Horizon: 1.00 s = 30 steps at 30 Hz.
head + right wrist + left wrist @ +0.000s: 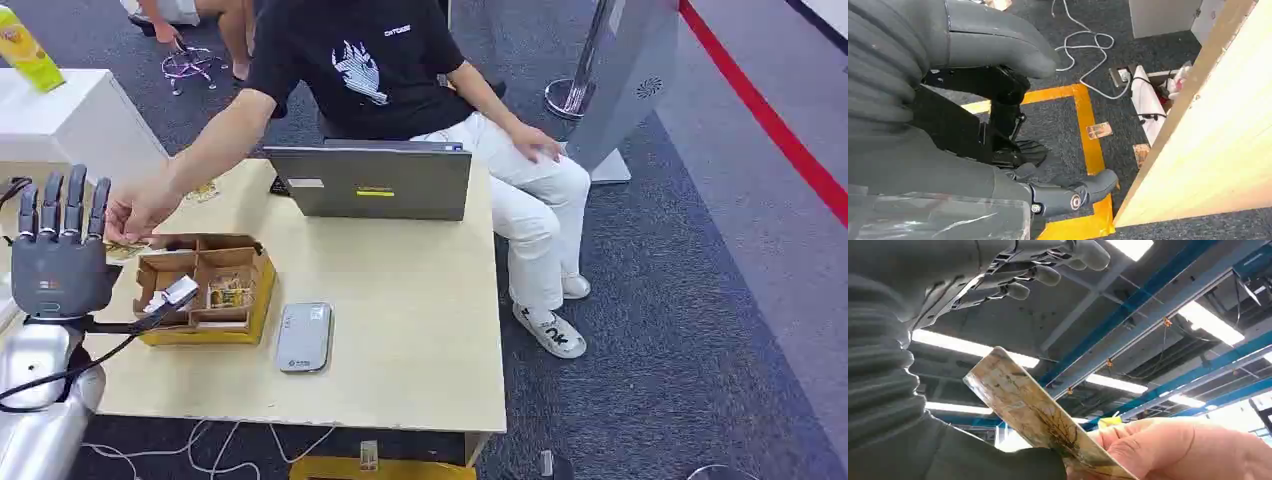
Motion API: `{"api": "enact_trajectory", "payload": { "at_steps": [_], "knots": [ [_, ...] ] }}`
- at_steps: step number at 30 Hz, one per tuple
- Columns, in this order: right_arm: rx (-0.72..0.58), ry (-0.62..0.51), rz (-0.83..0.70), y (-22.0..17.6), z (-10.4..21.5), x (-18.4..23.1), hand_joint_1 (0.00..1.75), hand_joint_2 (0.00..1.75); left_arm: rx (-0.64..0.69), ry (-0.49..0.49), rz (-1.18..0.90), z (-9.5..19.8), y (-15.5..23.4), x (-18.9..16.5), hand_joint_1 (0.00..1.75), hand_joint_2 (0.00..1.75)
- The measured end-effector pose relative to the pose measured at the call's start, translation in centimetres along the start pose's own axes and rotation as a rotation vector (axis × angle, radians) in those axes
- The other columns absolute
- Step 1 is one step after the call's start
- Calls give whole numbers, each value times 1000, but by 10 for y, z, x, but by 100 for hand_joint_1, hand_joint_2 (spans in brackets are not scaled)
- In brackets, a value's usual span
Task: Pass the card to the sensor for recognition and then transmit it.
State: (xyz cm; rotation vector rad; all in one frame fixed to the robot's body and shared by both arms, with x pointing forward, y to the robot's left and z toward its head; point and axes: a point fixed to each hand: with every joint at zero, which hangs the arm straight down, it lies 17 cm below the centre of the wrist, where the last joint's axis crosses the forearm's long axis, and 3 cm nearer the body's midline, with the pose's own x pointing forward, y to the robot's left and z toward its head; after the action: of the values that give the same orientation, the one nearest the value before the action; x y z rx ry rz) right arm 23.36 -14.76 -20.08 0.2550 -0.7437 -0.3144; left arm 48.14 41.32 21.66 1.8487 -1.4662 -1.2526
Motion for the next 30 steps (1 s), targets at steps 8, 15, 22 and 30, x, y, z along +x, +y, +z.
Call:
{"api": "enact_trajectory", "payload": {
  "at_steps": [8, 15, 22, 30],
  "knots": [
    [0, 0, -2, 0, 0, 0, 0, 175, -6, -8, -1, 1, -5, 2, 0, 175],
    [1, -3, -9, 1, 0, 0, 0, 175, 13, -7, 8, 1, -2, 4, 175, 175],
    [0, -4, -13, 1, 0, 0, 0, 175, 44, 7, 34, 1, 3, 8, 175, 175],
    [-3, -7, -20, 0, 1, 1, 0, 175, 48, 8, 48, 1, 3, 17, 175, 175]
  ]
}}
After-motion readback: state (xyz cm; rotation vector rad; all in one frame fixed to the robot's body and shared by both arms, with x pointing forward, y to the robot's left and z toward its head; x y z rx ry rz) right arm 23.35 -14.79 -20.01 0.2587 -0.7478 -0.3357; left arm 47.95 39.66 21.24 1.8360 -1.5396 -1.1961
